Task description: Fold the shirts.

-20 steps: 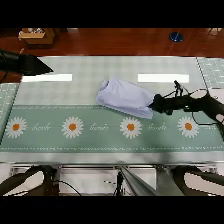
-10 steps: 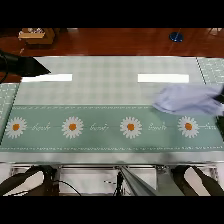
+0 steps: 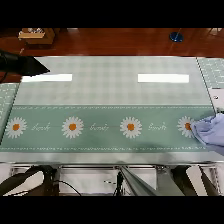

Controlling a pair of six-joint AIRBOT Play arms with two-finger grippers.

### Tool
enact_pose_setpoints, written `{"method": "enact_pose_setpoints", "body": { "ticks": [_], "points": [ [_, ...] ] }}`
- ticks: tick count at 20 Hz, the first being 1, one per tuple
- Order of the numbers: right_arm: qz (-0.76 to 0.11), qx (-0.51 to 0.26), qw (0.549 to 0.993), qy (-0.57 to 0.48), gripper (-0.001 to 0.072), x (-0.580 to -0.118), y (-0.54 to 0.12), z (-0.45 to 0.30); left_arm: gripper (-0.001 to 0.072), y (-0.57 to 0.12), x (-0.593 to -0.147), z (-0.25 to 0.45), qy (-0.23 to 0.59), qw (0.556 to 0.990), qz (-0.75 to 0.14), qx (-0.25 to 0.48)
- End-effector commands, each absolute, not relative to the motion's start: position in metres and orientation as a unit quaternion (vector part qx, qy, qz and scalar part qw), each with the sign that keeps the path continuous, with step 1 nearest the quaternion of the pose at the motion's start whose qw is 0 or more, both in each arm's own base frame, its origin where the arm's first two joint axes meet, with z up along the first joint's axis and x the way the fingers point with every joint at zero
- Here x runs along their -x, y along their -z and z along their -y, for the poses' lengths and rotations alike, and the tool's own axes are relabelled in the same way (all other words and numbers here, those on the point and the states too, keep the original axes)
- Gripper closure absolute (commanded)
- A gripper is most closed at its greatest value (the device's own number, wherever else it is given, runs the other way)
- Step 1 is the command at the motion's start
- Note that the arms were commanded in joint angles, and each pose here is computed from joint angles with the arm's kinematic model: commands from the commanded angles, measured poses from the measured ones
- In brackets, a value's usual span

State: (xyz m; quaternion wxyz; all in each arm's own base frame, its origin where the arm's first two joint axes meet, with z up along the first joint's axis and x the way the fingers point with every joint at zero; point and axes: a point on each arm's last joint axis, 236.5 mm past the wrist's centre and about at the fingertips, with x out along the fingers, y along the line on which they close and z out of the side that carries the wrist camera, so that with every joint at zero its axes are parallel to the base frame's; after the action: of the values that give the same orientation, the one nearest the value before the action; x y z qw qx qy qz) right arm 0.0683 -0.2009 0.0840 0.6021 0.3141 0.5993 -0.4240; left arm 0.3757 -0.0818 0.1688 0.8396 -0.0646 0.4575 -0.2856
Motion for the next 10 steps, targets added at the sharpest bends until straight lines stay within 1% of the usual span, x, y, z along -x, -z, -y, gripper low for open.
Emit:
{"method": "enact_pose_setpoints", "body": {
  "ticks": [1,5,6,8,10],
  "points": [
    [-0.634,-0.348,0.518,0.456,0.0692,-0.017,-0.058,0.189,0.0503,-0.171,-0.39,0.073,0.269,0.858,-0.435,0.049],
    [-0.695,-0.328,0.425,0.478,0.0691,0.036,-0.032,0.174,0.0512,-0.173,-0.409,0.056,0.23,0.882,-0.411,0.029],
    [-0.708,-0.323,0.408,0.476,0.0691,0.045,-0.027,0.168,0.0512,-0.173,-0.411,0.052,0.223,0.885,-0.408,0.025],
    [-0.728,-0.307,0.382,0.479,0.0691,0.062,-0.018,0.16,0.0512,-0.172,-0.413,0.047,0.214,0.887,-0.408,0.018],
    [-0.741,-0.295,0.372,0.475,0.0691,0.069,-0.008,0.157,0.0512,-0.172,-0.413,0.042,0.208,0.888,-0.409,0.019]
  ]
}}
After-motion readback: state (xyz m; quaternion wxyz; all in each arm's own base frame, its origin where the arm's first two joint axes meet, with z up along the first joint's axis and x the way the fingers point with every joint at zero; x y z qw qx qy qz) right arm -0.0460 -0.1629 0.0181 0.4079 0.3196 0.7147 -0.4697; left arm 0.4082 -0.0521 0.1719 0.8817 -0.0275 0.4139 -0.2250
